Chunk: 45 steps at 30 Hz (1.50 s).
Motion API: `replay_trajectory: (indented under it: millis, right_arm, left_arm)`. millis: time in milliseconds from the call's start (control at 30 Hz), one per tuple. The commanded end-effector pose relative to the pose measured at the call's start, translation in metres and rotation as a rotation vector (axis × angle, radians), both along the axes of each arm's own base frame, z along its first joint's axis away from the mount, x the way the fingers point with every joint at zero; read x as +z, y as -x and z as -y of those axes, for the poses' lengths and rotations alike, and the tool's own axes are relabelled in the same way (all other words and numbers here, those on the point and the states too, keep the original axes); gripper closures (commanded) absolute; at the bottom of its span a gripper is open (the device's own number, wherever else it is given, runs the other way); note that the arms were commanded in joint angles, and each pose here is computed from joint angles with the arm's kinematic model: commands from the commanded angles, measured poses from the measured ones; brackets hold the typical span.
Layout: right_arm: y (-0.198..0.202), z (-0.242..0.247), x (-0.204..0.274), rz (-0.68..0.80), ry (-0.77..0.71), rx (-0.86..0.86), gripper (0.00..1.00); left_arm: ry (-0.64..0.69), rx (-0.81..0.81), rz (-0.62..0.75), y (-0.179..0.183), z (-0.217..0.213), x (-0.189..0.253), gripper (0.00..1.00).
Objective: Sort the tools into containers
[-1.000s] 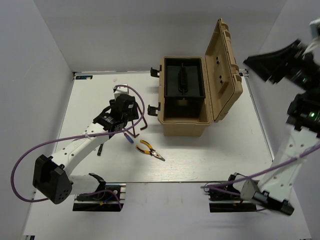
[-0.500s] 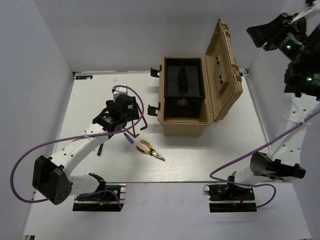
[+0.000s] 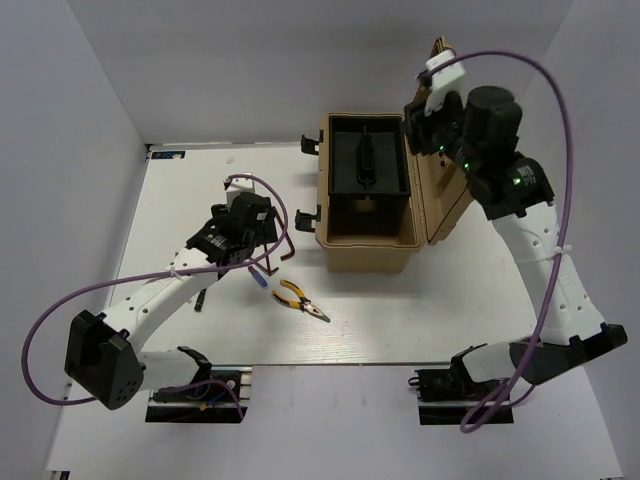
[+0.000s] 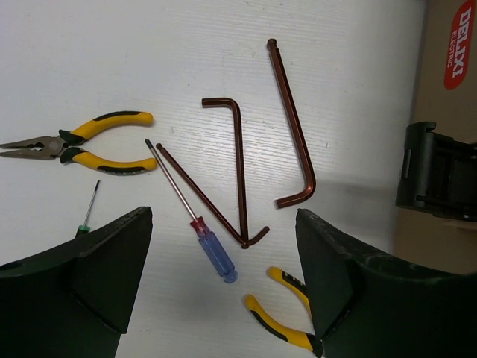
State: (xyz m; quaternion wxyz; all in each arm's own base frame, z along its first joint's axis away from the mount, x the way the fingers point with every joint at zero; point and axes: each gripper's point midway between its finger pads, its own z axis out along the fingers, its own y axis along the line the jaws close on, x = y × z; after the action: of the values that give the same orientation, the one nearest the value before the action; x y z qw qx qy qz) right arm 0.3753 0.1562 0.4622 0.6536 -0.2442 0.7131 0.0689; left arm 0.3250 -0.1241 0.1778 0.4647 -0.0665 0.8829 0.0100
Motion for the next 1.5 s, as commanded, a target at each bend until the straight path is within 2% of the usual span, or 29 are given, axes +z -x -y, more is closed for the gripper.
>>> replay_trajectory:
  millis: [0,67,167,267,300,333,367,400,433,500,533,633,667,700,767,833,1233,1467]
  right_arm:
    - [0.028,-0.02,0.002,0.077,0.106,0.106,0.48]
    - [0.053,-0.048,-0.017,0.008,0.097,0.267,0.44]
    - [0.096,-0.09,-0.045,-0.116,0.049,0.527,0.44]
    - [0.127,-0.117,-0.069,-0.226,0.039,0.675,0.46]
    - [0.14,-0.129,-0.083,-0.268,0.06,0.719,0.5]
    - [0.133,-0.127,-0.087,-0.275,0.072,0.682,0.56]
    - [0.139,-0.135,-0.108,-0.309,0.112,0.697,0.77]
    - [0.14,-0.138,-0.118,-0.324,0.133,0.69,0.92]
    - [0.142,-0.142,-0.133,-0.344,0.172,0.677,1.0]
    - [0.143,-0.145,-0.16,-0.36,0.249,0.63,1.0]
    - [0.139,-0.148,-0.167,-0.348,0.269,0.603,1.0]
    - [0.13,-0.146,-0.172,-0.316,0.297,0.535,1.0]
    - [0.123,-0.14,-0.174,-0.302,0.322,0.472,0.96]
    - [0.12,-0.137,-0.173,-0.294,0.325,0.449,0.83]
    - [0.114,-0.136,-0.17,-0.273,0.329,0.412,0.68]
    - [0.111,-0.134,-0.169,-0.266,0.332,0.396,0.65]
    - [0.108,-0.134,-0.174,-0.277,0.343,0.384,0.63]
    - [0.111,-0.13,-0.166,-0.272,0.324,0.381,0.61]
  left_arm:
    - [-0.001,0.037,0.016,-0.001,-0.006,0.002,0.12]
    - [0.005,0.043,0.013,-0.003,-0.004,-0.001,0.12]
    - [-0.008,0.049,-0.016,-0.003,-0.004,-0.013,0.12]
    - [-0.025,0.054,-0.051,-0.005,-0.002,-0.027,0.12]
    - [-0.03,0.059,-0.067,-0.007,-0.001,-0.036,0.14]
    - [-0.038,0.06,-0.08,-0.008,0.0,-0.041,0.14]
    - [-0.042,0.06,-0.085,-0.01,0.001,-0.045,0.15]
    - [-0.038,0.065,-0.089,-0.012,0.003,-0.049,0.17]
    - [-0.041,0.065,-0.093,-0.015,0.005,-0.05,0.21]
    - [-0.052,0.071,-0.118,-0.02,0.008,-0.063,0.27]
    - [-0.056,0.08,-0.125,-0.022,0.006,-0.067,0.34]
    - [-0.061,0.087,-0.145,-0.03,0.007,-0.081,0.48]
    - [-0.052,0.091,-0.151,-0.034,0.006,-0.086,0.5]
    - [-0.06,0.078,-0.168,-0.036,0.009,-0.096,0.51]
    - [-0.061,0.094,-0.188,-0.043,0.005,-0.103,0.51]
    - [-0.062,0.079,-0.223,-0.046,0.008,-0.117,0.51]
    - [-0.034,0.048,-0.271,-0.073,0.018,-0.145,0.53]
    - [-0.024,0.059,-0.321,-0.063,0.01,-0.162,0.71]
